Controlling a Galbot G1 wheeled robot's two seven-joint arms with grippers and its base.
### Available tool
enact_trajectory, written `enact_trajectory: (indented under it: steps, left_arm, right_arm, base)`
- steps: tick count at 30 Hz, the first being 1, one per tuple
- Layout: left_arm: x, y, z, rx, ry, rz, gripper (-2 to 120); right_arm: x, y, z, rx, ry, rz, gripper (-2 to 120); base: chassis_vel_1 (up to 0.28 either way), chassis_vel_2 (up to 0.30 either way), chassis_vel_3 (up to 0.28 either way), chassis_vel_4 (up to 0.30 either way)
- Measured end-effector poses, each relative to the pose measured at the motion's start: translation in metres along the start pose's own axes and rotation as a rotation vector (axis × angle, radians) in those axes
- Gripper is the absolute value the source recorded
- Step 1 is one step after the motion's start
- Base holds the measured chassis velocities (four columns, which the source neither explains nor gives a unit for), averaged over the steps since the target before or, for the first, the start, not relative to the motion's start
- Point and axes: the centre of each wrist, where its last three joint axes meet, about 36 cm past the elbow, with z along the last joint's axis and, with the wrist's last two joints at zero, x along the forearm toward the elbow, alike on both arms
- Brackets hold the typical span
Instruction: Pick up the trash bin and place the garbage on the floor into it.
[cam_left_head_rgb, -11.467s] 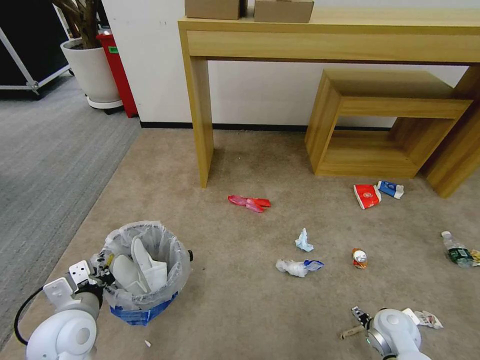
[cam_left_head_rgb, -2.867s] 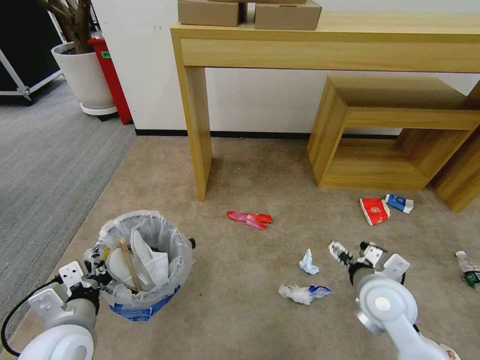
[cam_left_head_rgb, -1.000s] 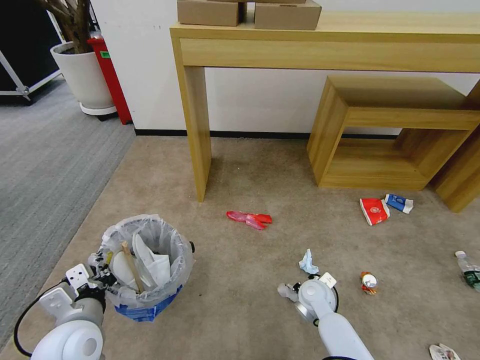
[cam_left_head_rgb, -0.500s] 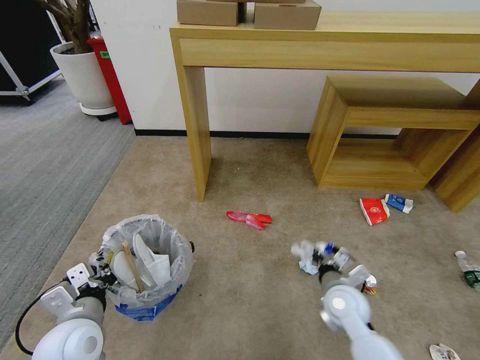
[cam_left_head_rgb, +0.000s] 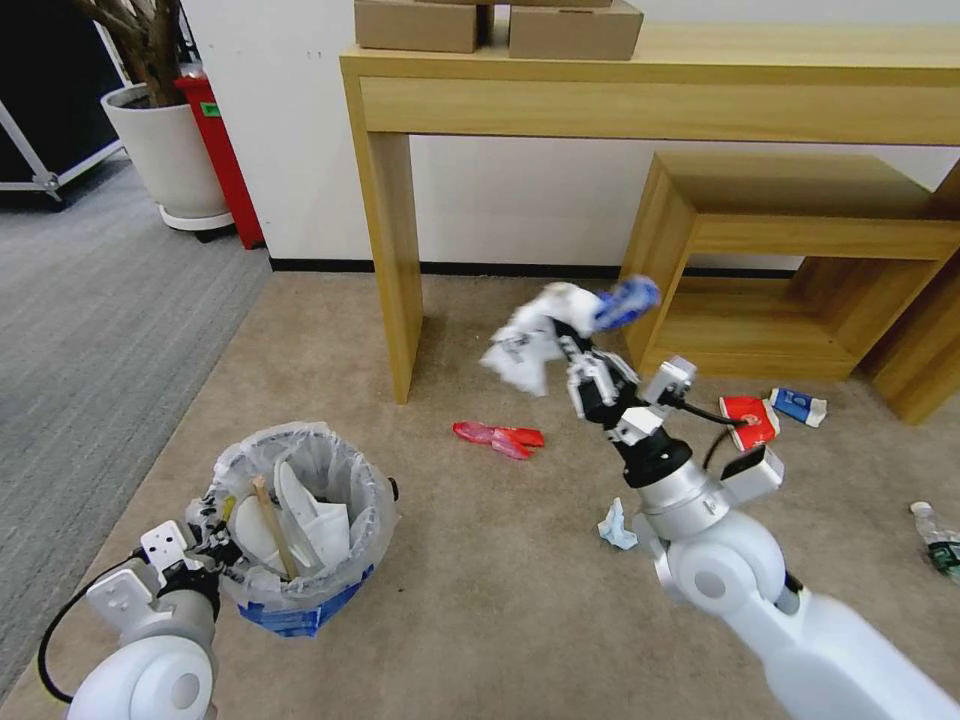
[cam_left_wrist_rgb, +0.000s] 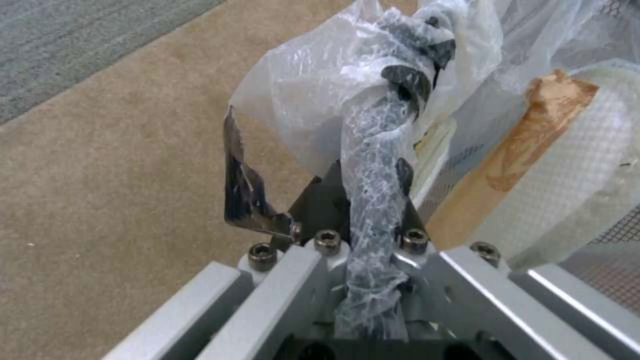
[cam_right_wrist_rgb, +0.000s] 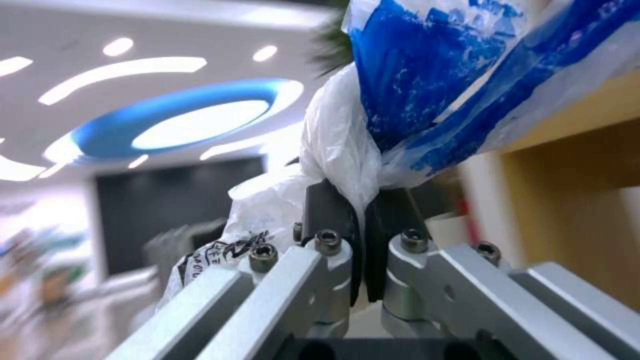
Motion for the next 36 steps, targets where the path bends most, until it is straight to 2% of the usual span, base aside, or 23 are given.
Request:
enact_trajectory:
  steps: [1, 5, 10, 12, 13, 15, 16, 19, 24, 30, 36]
  left_arm:
    - [0.000, 0.000, 0.000, 0.000, 0.000, 0.000, 0]
    - [0.005, -0.008, -0.002, 0.005, 0.000, 0.020, 0]
    - [0.008, -0.012, -0.002, 0.005, -0.003, 0.027, 0]
    - [0.011, -0.013, -0.003, 0.007, -0.007, 0.031, 0]
    - [0.011, -0.013, -0.003, 0.007, -0.007, 0.031, 0]
    - [0.014, -0.014, -0.005, 0.009, -0.012, 0.034, 0]
    - [0.014, -0.014, -0.005, 0.009, -0.012, 0.034, 0]
    - [0.016, -0.014, -0.006, 0.012, -0.017, 0.034, 0]
    - [0.018, -0.015, -0.007, 0.014, -0.021, 0.036, 0]
    - [0.022, -0.015, -0.011, 0.022, -0.034, 0.039, 0]
    - [0.025, -0.014, -0.014, 0.030, -0.043, 0.044, 0]
  right_arm:
    - [0.000, 0.000, 0.000, 0.000, 0.000, 0.000, 0]
    - [-0.019, 0.002, 0.004, -0.001, 0.127, -0.111, 0]
    - [-0.043, 0.003, 0.010, -0.014, 0.217, -0.149, 0]
    - [-0.065, 0.002, 0.020, -0.017, 0.300, -0.181, 0]
    - [-0.065, 0.002, 0.020, -0.017, 0.300, -0.181, 0]
    - [-0.099, 0.002, 0.025, 0.032, 0.399, -0.221, 0]
    - [-0.099, 0.002, 0.025, 0.032, 0.399, -0.221, 0]
    - [-0.120, 0.012, 0.039, 0.065, 0.518, -0.227, 0]
    - [-0.129, 0.021, 0.048, 0.094, 0.601, -0.222, 0]
    - [-0.158, 0.039, 0.078, 0.203, 0.745, -0.208, 0]
    - [-0.183, 0.064, 0.107, 0.253, 0.786, -0.238, 0]
  base:
    - [0.000, 0.000, 0.000, 0.000]
    - [0.000, 0.000, 0.000, 0.000]
    - [0.000, 0.000, 0.000, 0.000]
    - [0.000, 0.000, 0.000, 0.000]
    - [0.000, 0.000, 0.000, 0.000]
    - [0.000, 0.000, 0.000, 0.000]
    - [0.000, 0.000, 0.000, 0.000]
    - [0.000, 0.000, 0.000, 0.000]
    - [0.000, 0.000, 0.000, 0.000]
    - [0.000, 0.000, 0.000, 0.000]
    - [0.000, 0.000, 0.000, 0.000]
